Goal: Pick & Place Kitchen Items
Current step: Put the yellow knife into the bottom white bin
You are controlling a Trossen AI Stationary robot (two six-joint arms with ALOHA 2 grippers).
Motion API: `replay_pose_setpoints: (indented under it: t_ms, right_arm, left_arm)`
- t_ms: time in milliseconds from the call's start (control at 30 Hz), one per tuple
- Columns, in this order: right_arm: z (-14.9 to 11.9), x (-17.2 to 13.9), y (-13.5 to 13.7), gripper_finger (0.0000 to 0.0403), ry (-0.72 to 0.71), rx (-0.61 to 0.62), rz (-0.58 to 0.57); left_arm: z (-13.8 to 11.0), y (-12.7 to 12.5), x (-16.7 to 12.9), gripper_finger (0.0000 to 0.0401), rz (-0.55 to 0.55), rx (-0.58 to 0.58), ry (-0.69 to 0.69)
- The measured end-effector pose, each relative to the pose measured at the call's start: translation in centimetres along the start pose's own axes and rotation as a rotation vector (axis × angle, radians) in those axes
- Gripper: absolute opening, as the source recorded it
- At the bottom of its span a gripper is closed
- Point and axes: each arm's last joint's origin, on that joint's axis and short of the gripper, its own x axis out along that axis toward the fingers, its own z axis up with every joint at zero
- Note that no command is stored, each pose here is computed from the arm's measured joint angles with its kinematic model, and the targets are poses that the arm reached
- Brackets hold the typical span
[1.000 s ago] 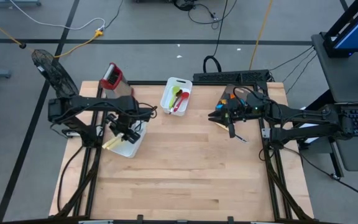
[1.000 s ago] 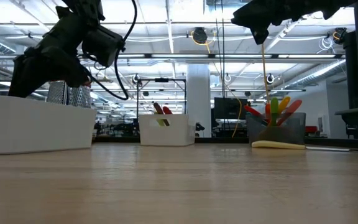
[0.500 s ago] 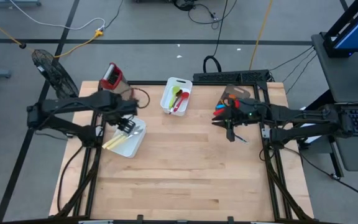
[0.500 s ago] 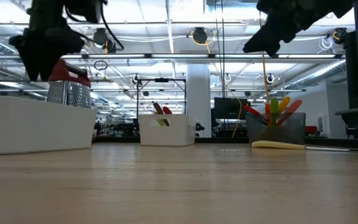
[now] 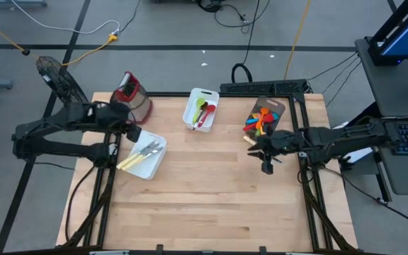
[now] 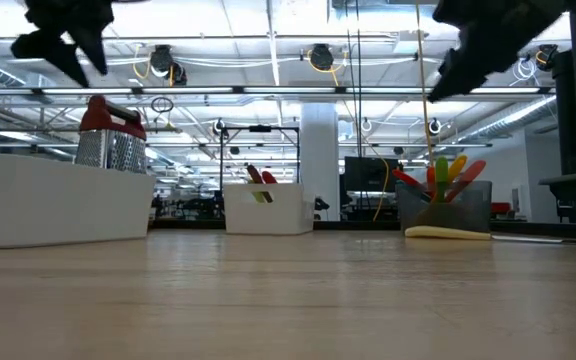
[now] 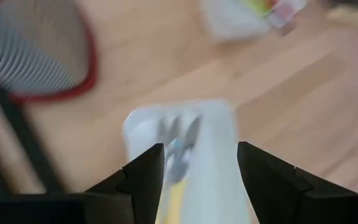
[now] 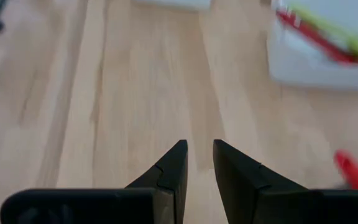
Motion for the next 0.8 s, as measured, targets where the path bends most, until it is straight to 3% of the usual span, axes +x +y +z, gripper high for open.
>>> replay_pose_setpoints:
  t_ms: [333,533,800]
  right_arm:
    - [-2.8,0.9,1.3,0.0068,0.302,0.125,-0.046]
    - [-3.9,2.5,1.8,0.0085,0.435,0.172,-0.083]
    - [-5.2,3.1,1.6,0.0156,0.603,0.246,-0.164]
  left_arm:
    - [1.1,-0.6,-2.3,0.0209,-0.236,0.107,-0.276]
    - [1.4,-0.8,-2.4,0.0209,-0.254,0.135,-0.309]
    - [1.4,-0.8,-2.4,0.0209,-0.250,0.155,-0.311]
